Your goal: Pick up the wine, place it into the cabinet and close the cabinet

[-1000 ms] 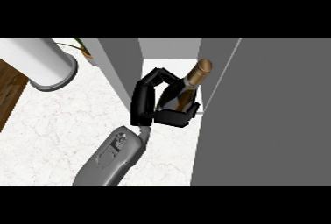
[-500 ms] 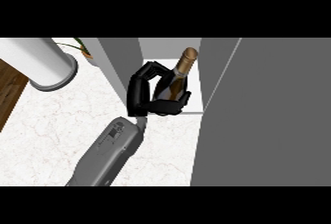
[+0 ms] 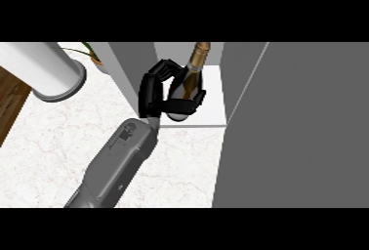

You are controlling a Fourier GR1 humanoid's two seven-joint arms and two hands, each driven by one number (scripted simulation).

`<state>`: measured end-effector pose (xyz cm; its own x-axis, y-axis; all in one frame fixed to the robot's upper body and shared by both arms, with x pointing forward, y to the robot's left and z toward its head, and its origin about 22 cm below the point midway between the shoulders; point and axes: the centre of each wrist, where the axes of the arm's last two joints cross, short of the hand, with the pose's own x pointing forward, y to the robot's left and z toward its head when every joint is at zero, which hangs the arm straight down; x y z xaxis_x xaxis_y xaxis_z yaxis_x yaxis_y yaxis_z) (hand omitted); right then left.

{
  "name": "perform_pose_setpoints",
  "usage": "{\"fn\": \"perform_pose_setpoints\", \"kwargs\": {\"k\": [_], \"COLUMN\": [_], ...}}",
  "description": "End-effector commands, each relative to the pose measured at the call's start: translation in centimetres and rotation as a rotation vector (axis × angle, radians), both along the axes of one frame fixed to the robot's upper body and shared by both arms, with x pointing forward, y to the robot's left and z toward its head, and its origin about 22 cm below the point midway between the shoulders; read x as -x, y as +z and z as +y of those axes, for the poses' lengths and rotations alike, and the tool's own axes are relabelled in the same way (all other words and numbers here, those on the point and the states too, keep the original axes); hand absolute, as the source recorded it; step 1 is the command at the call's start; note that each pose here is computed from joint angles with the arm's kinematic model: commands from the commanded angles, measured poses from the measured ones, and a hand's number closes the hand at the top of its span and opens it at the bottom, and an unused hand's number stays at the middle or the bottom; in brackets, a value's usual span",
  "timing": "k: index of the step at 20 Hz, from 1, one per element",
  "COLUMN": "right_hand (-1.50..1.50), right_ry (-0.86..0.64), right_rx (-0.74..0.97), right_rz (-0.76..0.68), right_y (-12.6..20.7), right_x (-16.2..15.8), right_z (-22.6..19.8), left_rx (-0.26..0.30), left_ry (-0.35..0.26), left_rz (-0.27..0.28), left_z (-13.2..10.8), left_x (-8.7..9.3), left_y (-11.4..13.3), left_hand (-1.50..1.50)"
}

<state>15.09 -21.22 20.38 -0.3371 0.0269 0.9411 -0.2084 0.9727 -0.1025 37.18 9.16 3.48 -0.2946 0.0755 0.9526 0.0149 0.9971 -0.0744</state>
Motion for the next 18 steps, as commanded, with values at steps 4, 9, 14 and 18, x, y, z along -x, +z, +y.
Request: {"fn": "perform_pose_setpoints", "kwargs": {"k": [4,9,14,18], "right_hand": [-1.50,-1.50,-1.50,-1.50], "right_ry": [0.025,0.063,0.058,0.061], "right_rx": [-0.045,-0.031,-0.052,-0.025], "right_rz": [-0.025,-0.010,-0.023,-0.021], "right_y": [0.0,0.9,0.4,0.8], "right_x": [1.9,1.8,1.8,2.0], "right_z": [-0.7,-1.1,-0.2,0.1], "left_rx": [-0.007,-0.035,-0.082,-0.093], "left_ry": [0.016,0.050,0.085,0.106], "left_rz": [0.034,0.043,-0.046,-0.044], "left_z": [-0.5,-0.7,0.0,0.1], "left_x": [-2.5,-3.5,-5.6,-5.5], "left_y": [0.6,0.4,2.2,1.0], "left_hand": [1.50,1.50,1.50,1.50]}}
